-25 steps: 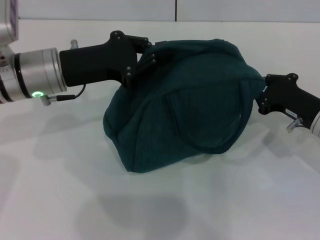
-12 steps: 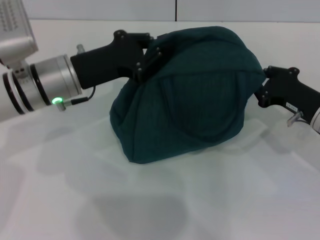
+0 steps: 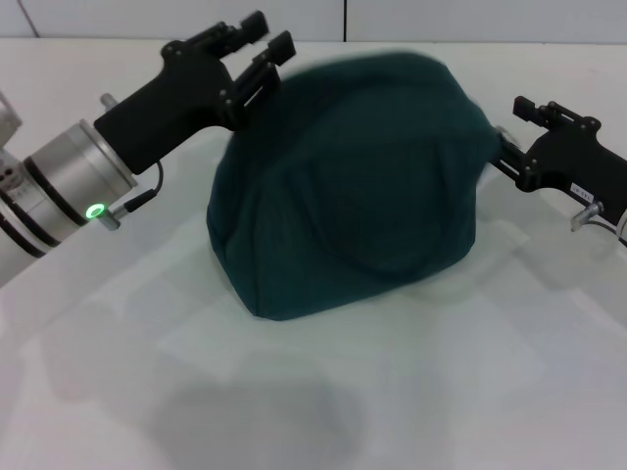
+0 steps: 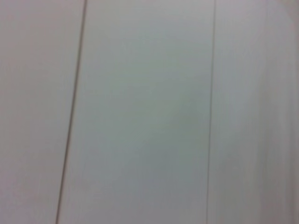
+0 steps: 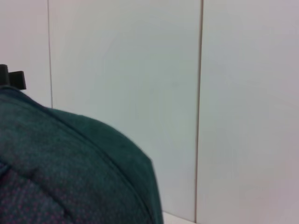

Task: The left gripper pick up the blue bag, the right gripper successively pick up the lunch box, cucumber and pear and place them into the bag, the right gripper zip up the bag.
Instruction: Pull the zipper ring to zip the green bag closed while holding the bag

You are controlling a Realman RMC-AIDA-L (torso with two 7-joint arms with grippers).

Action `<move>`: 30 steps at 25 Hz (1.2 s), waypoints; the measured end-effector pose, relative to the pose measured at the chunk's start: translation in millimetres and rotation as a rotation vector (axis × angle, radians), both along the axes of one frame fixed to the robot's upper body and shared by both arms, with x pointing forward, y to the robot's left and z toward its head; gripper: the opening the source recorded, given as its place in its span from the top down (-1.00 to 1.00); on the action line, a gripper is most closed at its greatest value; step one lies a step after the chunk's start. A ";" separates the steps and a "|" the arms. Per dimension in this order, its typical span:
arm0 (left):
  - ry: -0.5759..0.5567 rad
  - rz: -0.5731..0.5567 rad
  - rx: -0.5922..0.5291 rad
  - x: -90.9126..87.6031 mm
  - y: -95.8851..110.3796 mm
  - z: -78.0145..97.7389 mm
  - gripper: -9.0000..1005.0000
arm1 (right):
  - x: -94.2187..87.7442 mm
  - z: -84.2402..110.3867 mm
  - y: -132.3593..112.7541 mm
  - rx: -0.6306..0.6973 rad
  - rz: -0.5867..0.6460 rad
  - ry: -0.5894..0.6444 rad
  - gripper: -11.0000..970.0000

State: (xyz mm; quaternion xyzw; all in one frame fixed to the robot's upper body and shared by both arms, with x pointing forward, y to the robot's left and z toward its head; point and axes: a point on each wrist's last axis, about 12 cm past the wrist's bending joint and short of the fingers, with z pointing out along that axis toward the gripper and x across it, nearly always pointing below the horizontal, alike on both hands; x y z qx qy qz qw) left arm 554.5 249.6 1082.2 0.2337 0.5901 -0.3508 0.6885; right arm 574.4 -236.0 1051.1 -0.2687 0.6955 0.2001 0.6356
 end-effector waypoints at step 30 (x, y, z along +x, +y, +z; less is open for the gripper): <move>-0.103 0.079 -0.083 -6.3 -31.6 -2.9 -0.70 | -29.7 19.8 -62.3 0.247 -0.170 -0.184 -0.13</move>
